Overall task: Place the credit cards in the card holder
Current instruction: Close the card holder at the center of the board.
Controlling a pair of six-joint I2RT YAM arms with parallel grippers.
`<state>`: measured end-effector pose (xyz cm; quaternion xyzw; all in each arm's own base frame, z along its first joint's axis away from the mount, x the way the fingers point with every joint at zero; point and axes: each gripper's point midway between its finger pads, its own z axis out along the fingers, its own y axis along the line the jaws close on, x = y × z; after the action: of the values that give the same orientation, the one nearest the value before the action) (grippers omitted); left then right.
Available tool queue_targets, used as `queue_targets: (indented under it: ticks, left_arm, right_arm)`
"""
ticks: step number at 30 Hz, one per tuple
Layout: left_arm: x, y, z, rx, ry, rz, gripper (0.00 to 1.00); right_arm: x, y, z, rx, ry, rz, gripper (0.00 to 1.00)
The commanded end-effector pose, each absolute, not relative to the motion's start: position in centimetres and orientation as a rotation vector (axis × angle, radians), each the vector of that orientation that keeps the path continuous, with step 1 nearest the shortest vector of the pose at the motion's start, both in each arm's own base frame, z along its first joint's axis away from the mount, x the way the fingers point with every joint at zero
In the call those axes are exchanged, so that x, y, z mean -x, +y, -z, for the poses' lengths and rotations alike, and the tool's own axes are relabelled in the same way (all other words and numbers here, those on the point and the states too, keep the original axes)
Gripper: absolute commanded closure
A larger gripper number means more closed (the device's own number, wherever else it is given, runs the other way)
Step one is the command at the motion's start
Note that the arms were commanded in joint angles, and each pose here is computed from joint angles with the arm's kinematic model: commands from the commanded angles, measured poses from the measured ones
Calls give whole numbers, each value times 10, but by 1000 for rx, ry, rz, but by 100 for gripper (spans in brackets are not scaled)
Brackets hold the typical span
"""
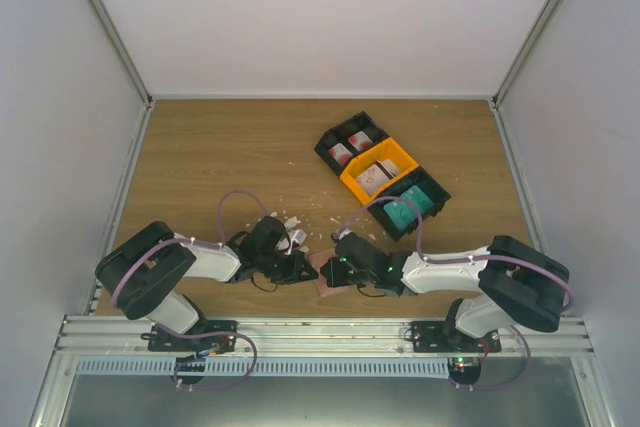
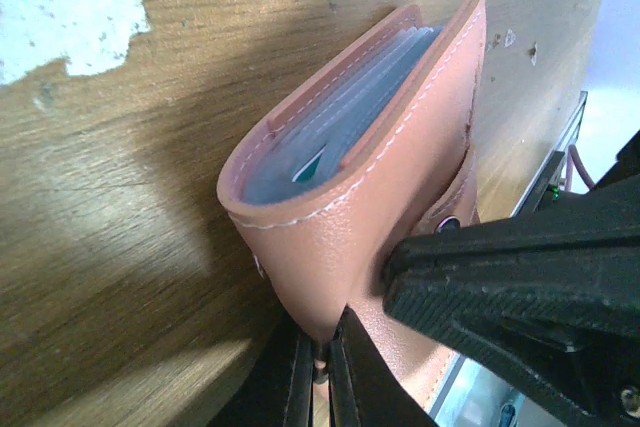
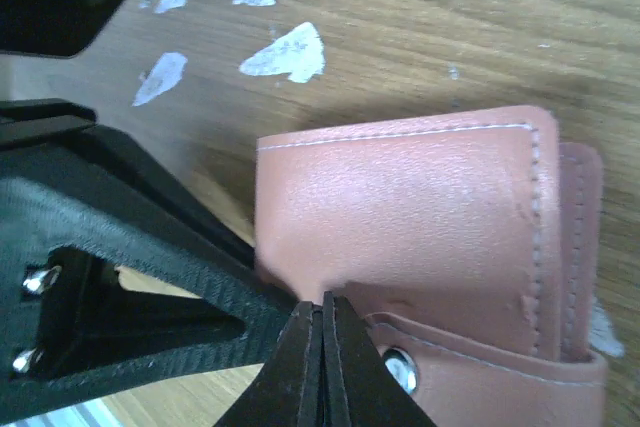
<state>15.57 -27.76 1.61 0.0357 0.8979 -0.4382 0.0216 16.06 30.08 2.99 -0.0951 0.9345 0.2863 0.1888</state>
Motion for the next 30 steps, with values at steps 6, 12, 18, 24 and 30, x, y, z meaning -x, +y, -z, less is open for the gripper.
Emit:
queue_targets:
  ticks: [6, 12, 18, 24, 30]
  left_arm:
    - [-154, -268, 10, -78, 2869, 1227, 100]
    - [-155, -268, 11, -76, 2870, 1215, 100]
    - [-159, -269, 6, -101, 2858, 1201, 99]
    - [-159, -269, 5, -107, 2855, 1200, 97]
    - [-157, -268, 7, -108, 2861, 1197, 93]
  right_arm:
    - [-79, 269, 19, 291, 2942, -1034, 100]
    - [-106, 274, -6, 294, 2842, -1066, 99]
    - [-141, 305, -82, 390, 2623, -1141, 79]
    - [-159, 289, -101, 341, 2602, -978, 66]
    - [-166, 259, -84, 309, 2716, -664, 66]
